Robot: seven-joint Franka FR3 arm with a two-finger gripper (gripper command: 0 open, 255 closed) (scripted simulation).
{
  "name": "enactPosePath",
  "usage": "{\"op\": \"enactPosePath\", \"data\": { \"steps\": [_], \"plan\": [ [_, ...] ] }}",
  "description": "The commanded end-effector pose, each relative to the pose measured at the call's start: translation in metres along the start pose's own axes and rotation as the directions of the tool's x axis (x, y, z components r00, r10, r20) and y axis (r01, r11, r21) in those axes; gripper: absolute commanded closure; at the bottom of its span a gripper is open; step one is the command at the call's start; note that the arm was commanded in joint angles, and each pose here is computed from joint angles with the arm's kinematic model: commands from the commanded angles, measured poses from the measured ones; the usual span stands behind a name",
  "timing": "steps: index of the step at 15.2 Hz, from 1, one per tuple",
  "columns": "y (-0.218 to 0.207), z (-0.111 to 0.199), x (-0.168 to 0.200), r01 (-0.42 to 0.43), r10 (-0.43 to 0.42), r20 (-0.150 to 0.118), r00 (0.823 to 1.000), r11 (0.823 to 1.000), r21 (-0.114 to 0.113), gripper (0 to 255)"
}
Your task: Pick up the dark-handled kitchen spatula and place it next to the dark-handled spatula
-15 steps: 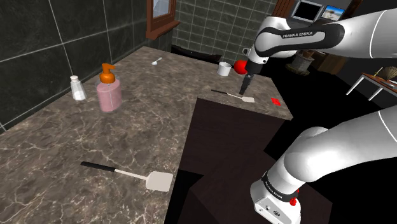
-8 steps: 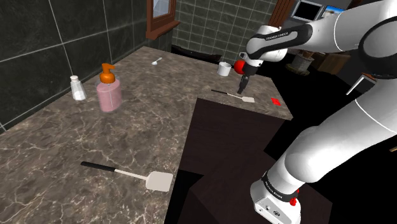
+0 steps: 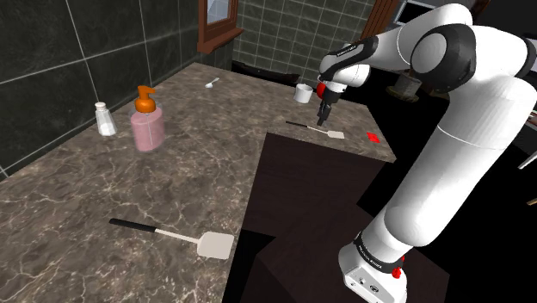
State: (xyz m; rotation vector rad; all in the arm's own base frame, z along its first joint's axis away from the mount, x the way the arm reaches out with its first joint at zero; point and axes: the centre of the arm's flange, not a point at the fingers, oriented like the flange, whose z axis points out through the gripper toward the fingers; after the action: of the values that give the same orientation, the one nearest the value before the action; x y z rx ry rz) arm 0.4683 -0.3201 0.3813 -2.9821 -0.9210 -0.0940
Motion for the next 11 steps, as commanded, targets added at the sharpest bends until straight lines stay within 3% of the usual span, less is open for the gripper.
{"op": "enactPosePath", "data": {
  "steps": [1, 7, 11],
  "plan": [
    [0.009, 0.008, 0.002, 0.012, -0.012, -0.003, 1.000, 1.000, 0.000, 0],
    [0.009, 0.043, 0.002, 0.012, -0.012, -0.003, 1.000, 1.000, 0.000, 0],
    [0.009, 0.043, 0.002, 0.012, -0.012, -0.003, 1.000, 1.000, 0.000, 0]
  ]
}}
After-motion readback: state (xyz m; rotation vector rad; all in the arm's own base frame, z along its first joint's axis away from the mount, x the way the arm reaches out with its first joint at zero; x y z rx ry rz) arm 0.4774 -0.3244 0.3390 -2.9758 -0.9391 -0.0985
